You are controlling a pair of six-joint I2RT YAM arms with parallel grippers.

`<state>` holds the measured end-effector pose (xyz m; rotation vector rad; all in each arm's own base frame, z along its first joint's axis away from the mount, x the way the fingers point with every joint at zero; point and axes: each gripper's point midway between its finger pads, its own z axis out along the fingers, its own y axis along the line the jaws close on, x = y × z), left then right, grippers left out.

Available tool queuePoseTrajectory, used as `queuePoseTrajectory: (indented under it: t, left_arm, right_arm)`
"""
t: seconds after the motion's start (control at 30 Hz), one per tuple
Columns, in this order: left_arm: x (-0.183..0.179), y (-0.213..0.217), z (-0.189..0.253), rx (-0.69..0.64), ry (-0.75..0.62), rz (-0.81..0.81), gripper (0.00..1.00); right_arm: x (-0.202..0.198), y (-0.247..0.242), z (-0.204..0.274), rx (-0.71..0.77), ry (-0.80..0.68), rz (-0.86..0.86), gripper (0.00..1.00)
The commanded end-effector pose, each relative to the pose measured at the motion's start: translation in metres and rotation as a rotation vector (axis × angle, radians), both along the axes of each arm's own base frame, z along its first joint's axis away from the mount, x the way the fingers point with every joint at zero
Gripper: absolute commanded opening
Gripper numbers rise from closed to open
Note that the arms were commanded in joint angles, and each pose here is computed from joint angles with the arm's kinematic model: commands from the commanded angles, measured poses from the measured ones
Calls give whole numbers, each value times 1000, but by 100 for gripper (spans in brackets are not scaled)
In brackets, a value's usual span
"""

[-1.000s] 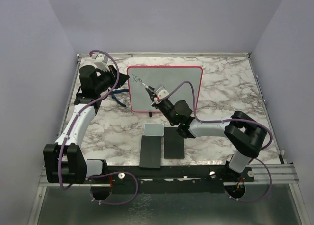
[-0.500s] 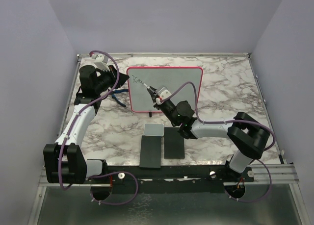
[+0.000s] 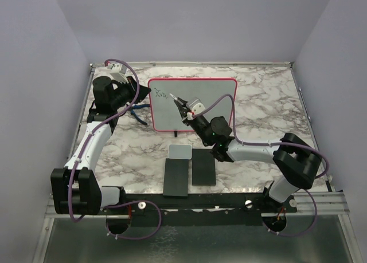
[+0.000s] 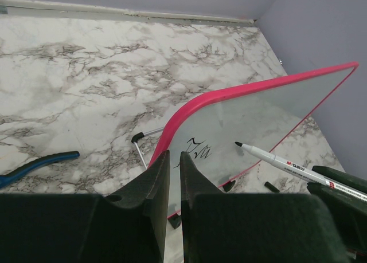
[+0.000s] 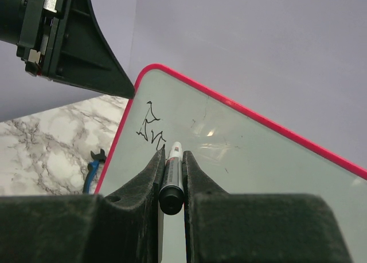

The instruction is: Write a sentence on the whiteboard

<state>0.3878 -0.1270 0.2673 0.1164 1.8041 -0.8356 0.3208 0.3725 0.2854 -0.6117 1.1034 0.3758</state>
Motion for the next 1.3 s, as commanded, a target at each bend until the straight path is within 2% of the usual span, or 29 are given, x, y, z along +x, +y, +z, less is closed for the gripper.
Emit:
queuePoseTrajectory:
  t: [0.0, 0.57, 1.27]
  left_arm:
    - [-5, 1, 6, 6, -26, 2, 13]
    - [-5, 1, 6, 6, -26, 0, 13]
    - [-5, 1, 6, 6, -27, 1, 13]
  right_arm:
    - [1, 8, 4, -2, -16, 21, 1]
    - [13, 16, -7, -30, 4, -9, 1]
    - [18, 1, -22, -41, 33, -83, 1]
